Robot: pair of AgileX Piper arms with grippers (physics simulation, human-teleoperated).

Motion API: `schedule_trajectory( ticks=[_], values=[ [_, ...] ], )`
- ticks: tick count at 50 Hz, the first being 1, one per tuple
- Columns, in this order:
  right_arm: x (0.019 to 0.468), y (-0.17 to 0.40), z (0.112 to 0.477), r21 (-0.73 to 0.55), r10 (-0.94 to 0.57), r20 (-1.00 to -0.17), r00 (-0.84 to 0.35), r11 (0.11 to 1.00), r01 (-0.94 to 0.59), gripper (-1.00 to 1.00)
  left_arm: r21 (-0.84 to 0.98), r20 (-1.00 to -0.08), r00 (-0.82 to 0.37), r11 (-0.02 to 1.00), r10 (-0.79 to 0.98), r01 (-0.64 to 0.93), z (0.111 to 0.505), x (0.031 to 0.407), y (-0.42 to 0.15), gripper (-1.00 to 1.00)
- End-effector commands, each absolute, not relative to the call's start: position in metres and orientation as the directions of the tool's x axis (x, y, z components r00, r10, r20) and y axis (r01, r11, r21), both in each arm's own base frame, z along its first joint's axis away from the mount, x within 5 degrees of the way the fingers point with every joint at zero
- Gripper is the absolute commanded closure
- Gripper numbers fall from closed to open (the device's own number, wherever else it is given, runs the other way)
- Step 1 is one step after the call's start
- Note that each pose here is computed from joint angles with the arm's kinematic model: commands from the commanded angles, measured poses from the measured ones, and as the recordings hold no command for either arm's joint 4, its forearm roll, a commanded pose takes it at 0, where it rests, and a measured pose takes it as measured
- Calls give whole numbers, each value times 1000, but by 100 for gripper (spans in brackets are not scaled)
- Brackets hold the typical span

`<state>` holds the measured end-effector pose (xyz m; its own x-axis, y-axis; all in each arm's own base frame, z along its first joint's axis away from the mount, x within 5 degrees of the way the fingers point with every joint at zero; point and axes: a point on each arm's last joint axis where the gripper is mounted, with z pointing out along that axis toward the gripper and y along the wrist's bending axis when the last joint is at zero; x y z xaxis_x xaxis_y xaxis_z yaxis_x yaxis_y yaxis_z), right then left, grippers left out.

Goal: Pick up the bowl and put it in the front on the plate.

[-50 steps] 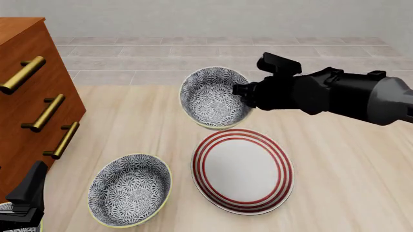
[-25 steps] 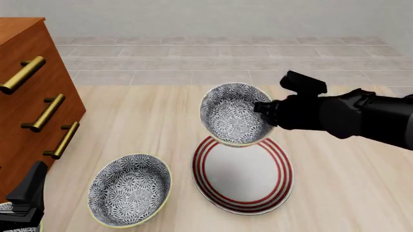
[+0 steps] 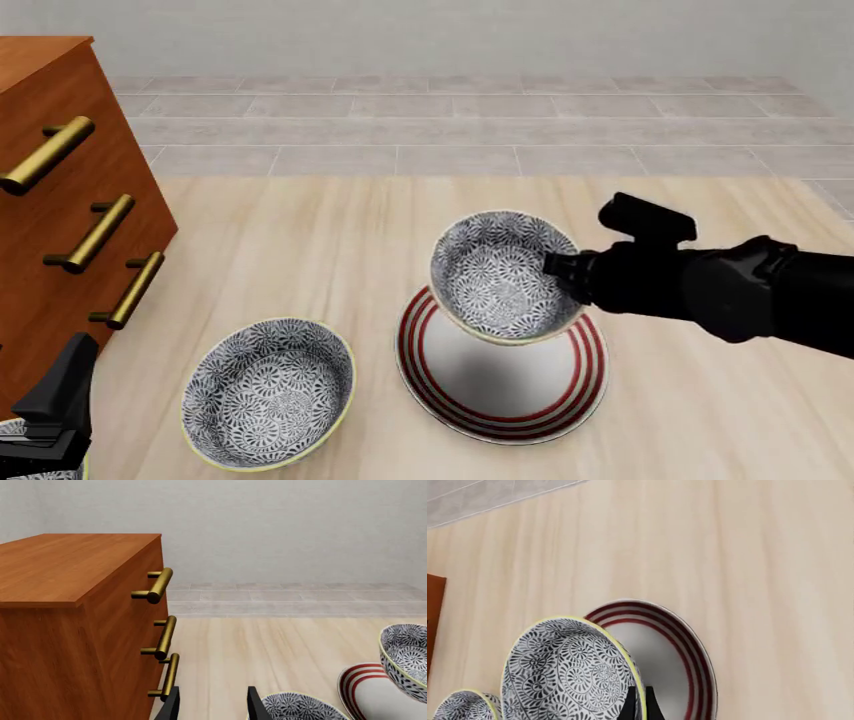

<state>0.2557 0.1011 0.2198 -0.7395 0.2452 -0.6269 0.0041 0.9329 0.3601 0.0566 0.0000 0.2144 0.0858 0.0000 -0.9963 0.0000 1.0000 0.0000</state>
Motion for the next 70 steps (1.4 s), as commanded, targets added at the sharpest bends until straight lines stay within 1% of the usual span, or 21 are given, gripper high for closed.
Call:
schedule_trajectory(
  ticks=[1, 7, 25, 51, 70],
  values=[
    [248, 99, 209, 380, 273, -604, -749, 924, 31, 100, 0, -996, 86, 1000, 0, 0, 214, 57, 0, -100],
    [243, 103, 194, 383, 273, -581, -766, 923, 39, 100, 0, -996, 86, 1000, 0, 0, 214, 57, 0, -100],
    [240, 106, 181, 388, 277, -561, -780, 920, 47, 100, 0, -996, 86, 1000, 0, 0, 214, 57, 0, -100],
    [242, 107, 167, 384, 279, -548, -789, 921, 60, 100, 0, -996, 86, 1000, 0, 0, 214, 57, 0, -100],
    [240, 108, 166, 384, 274, -546, -792, 922, 55, 100, 0, -996, 86, 1000, 0, 0, 214, 57, 0, -100]
  ],
)
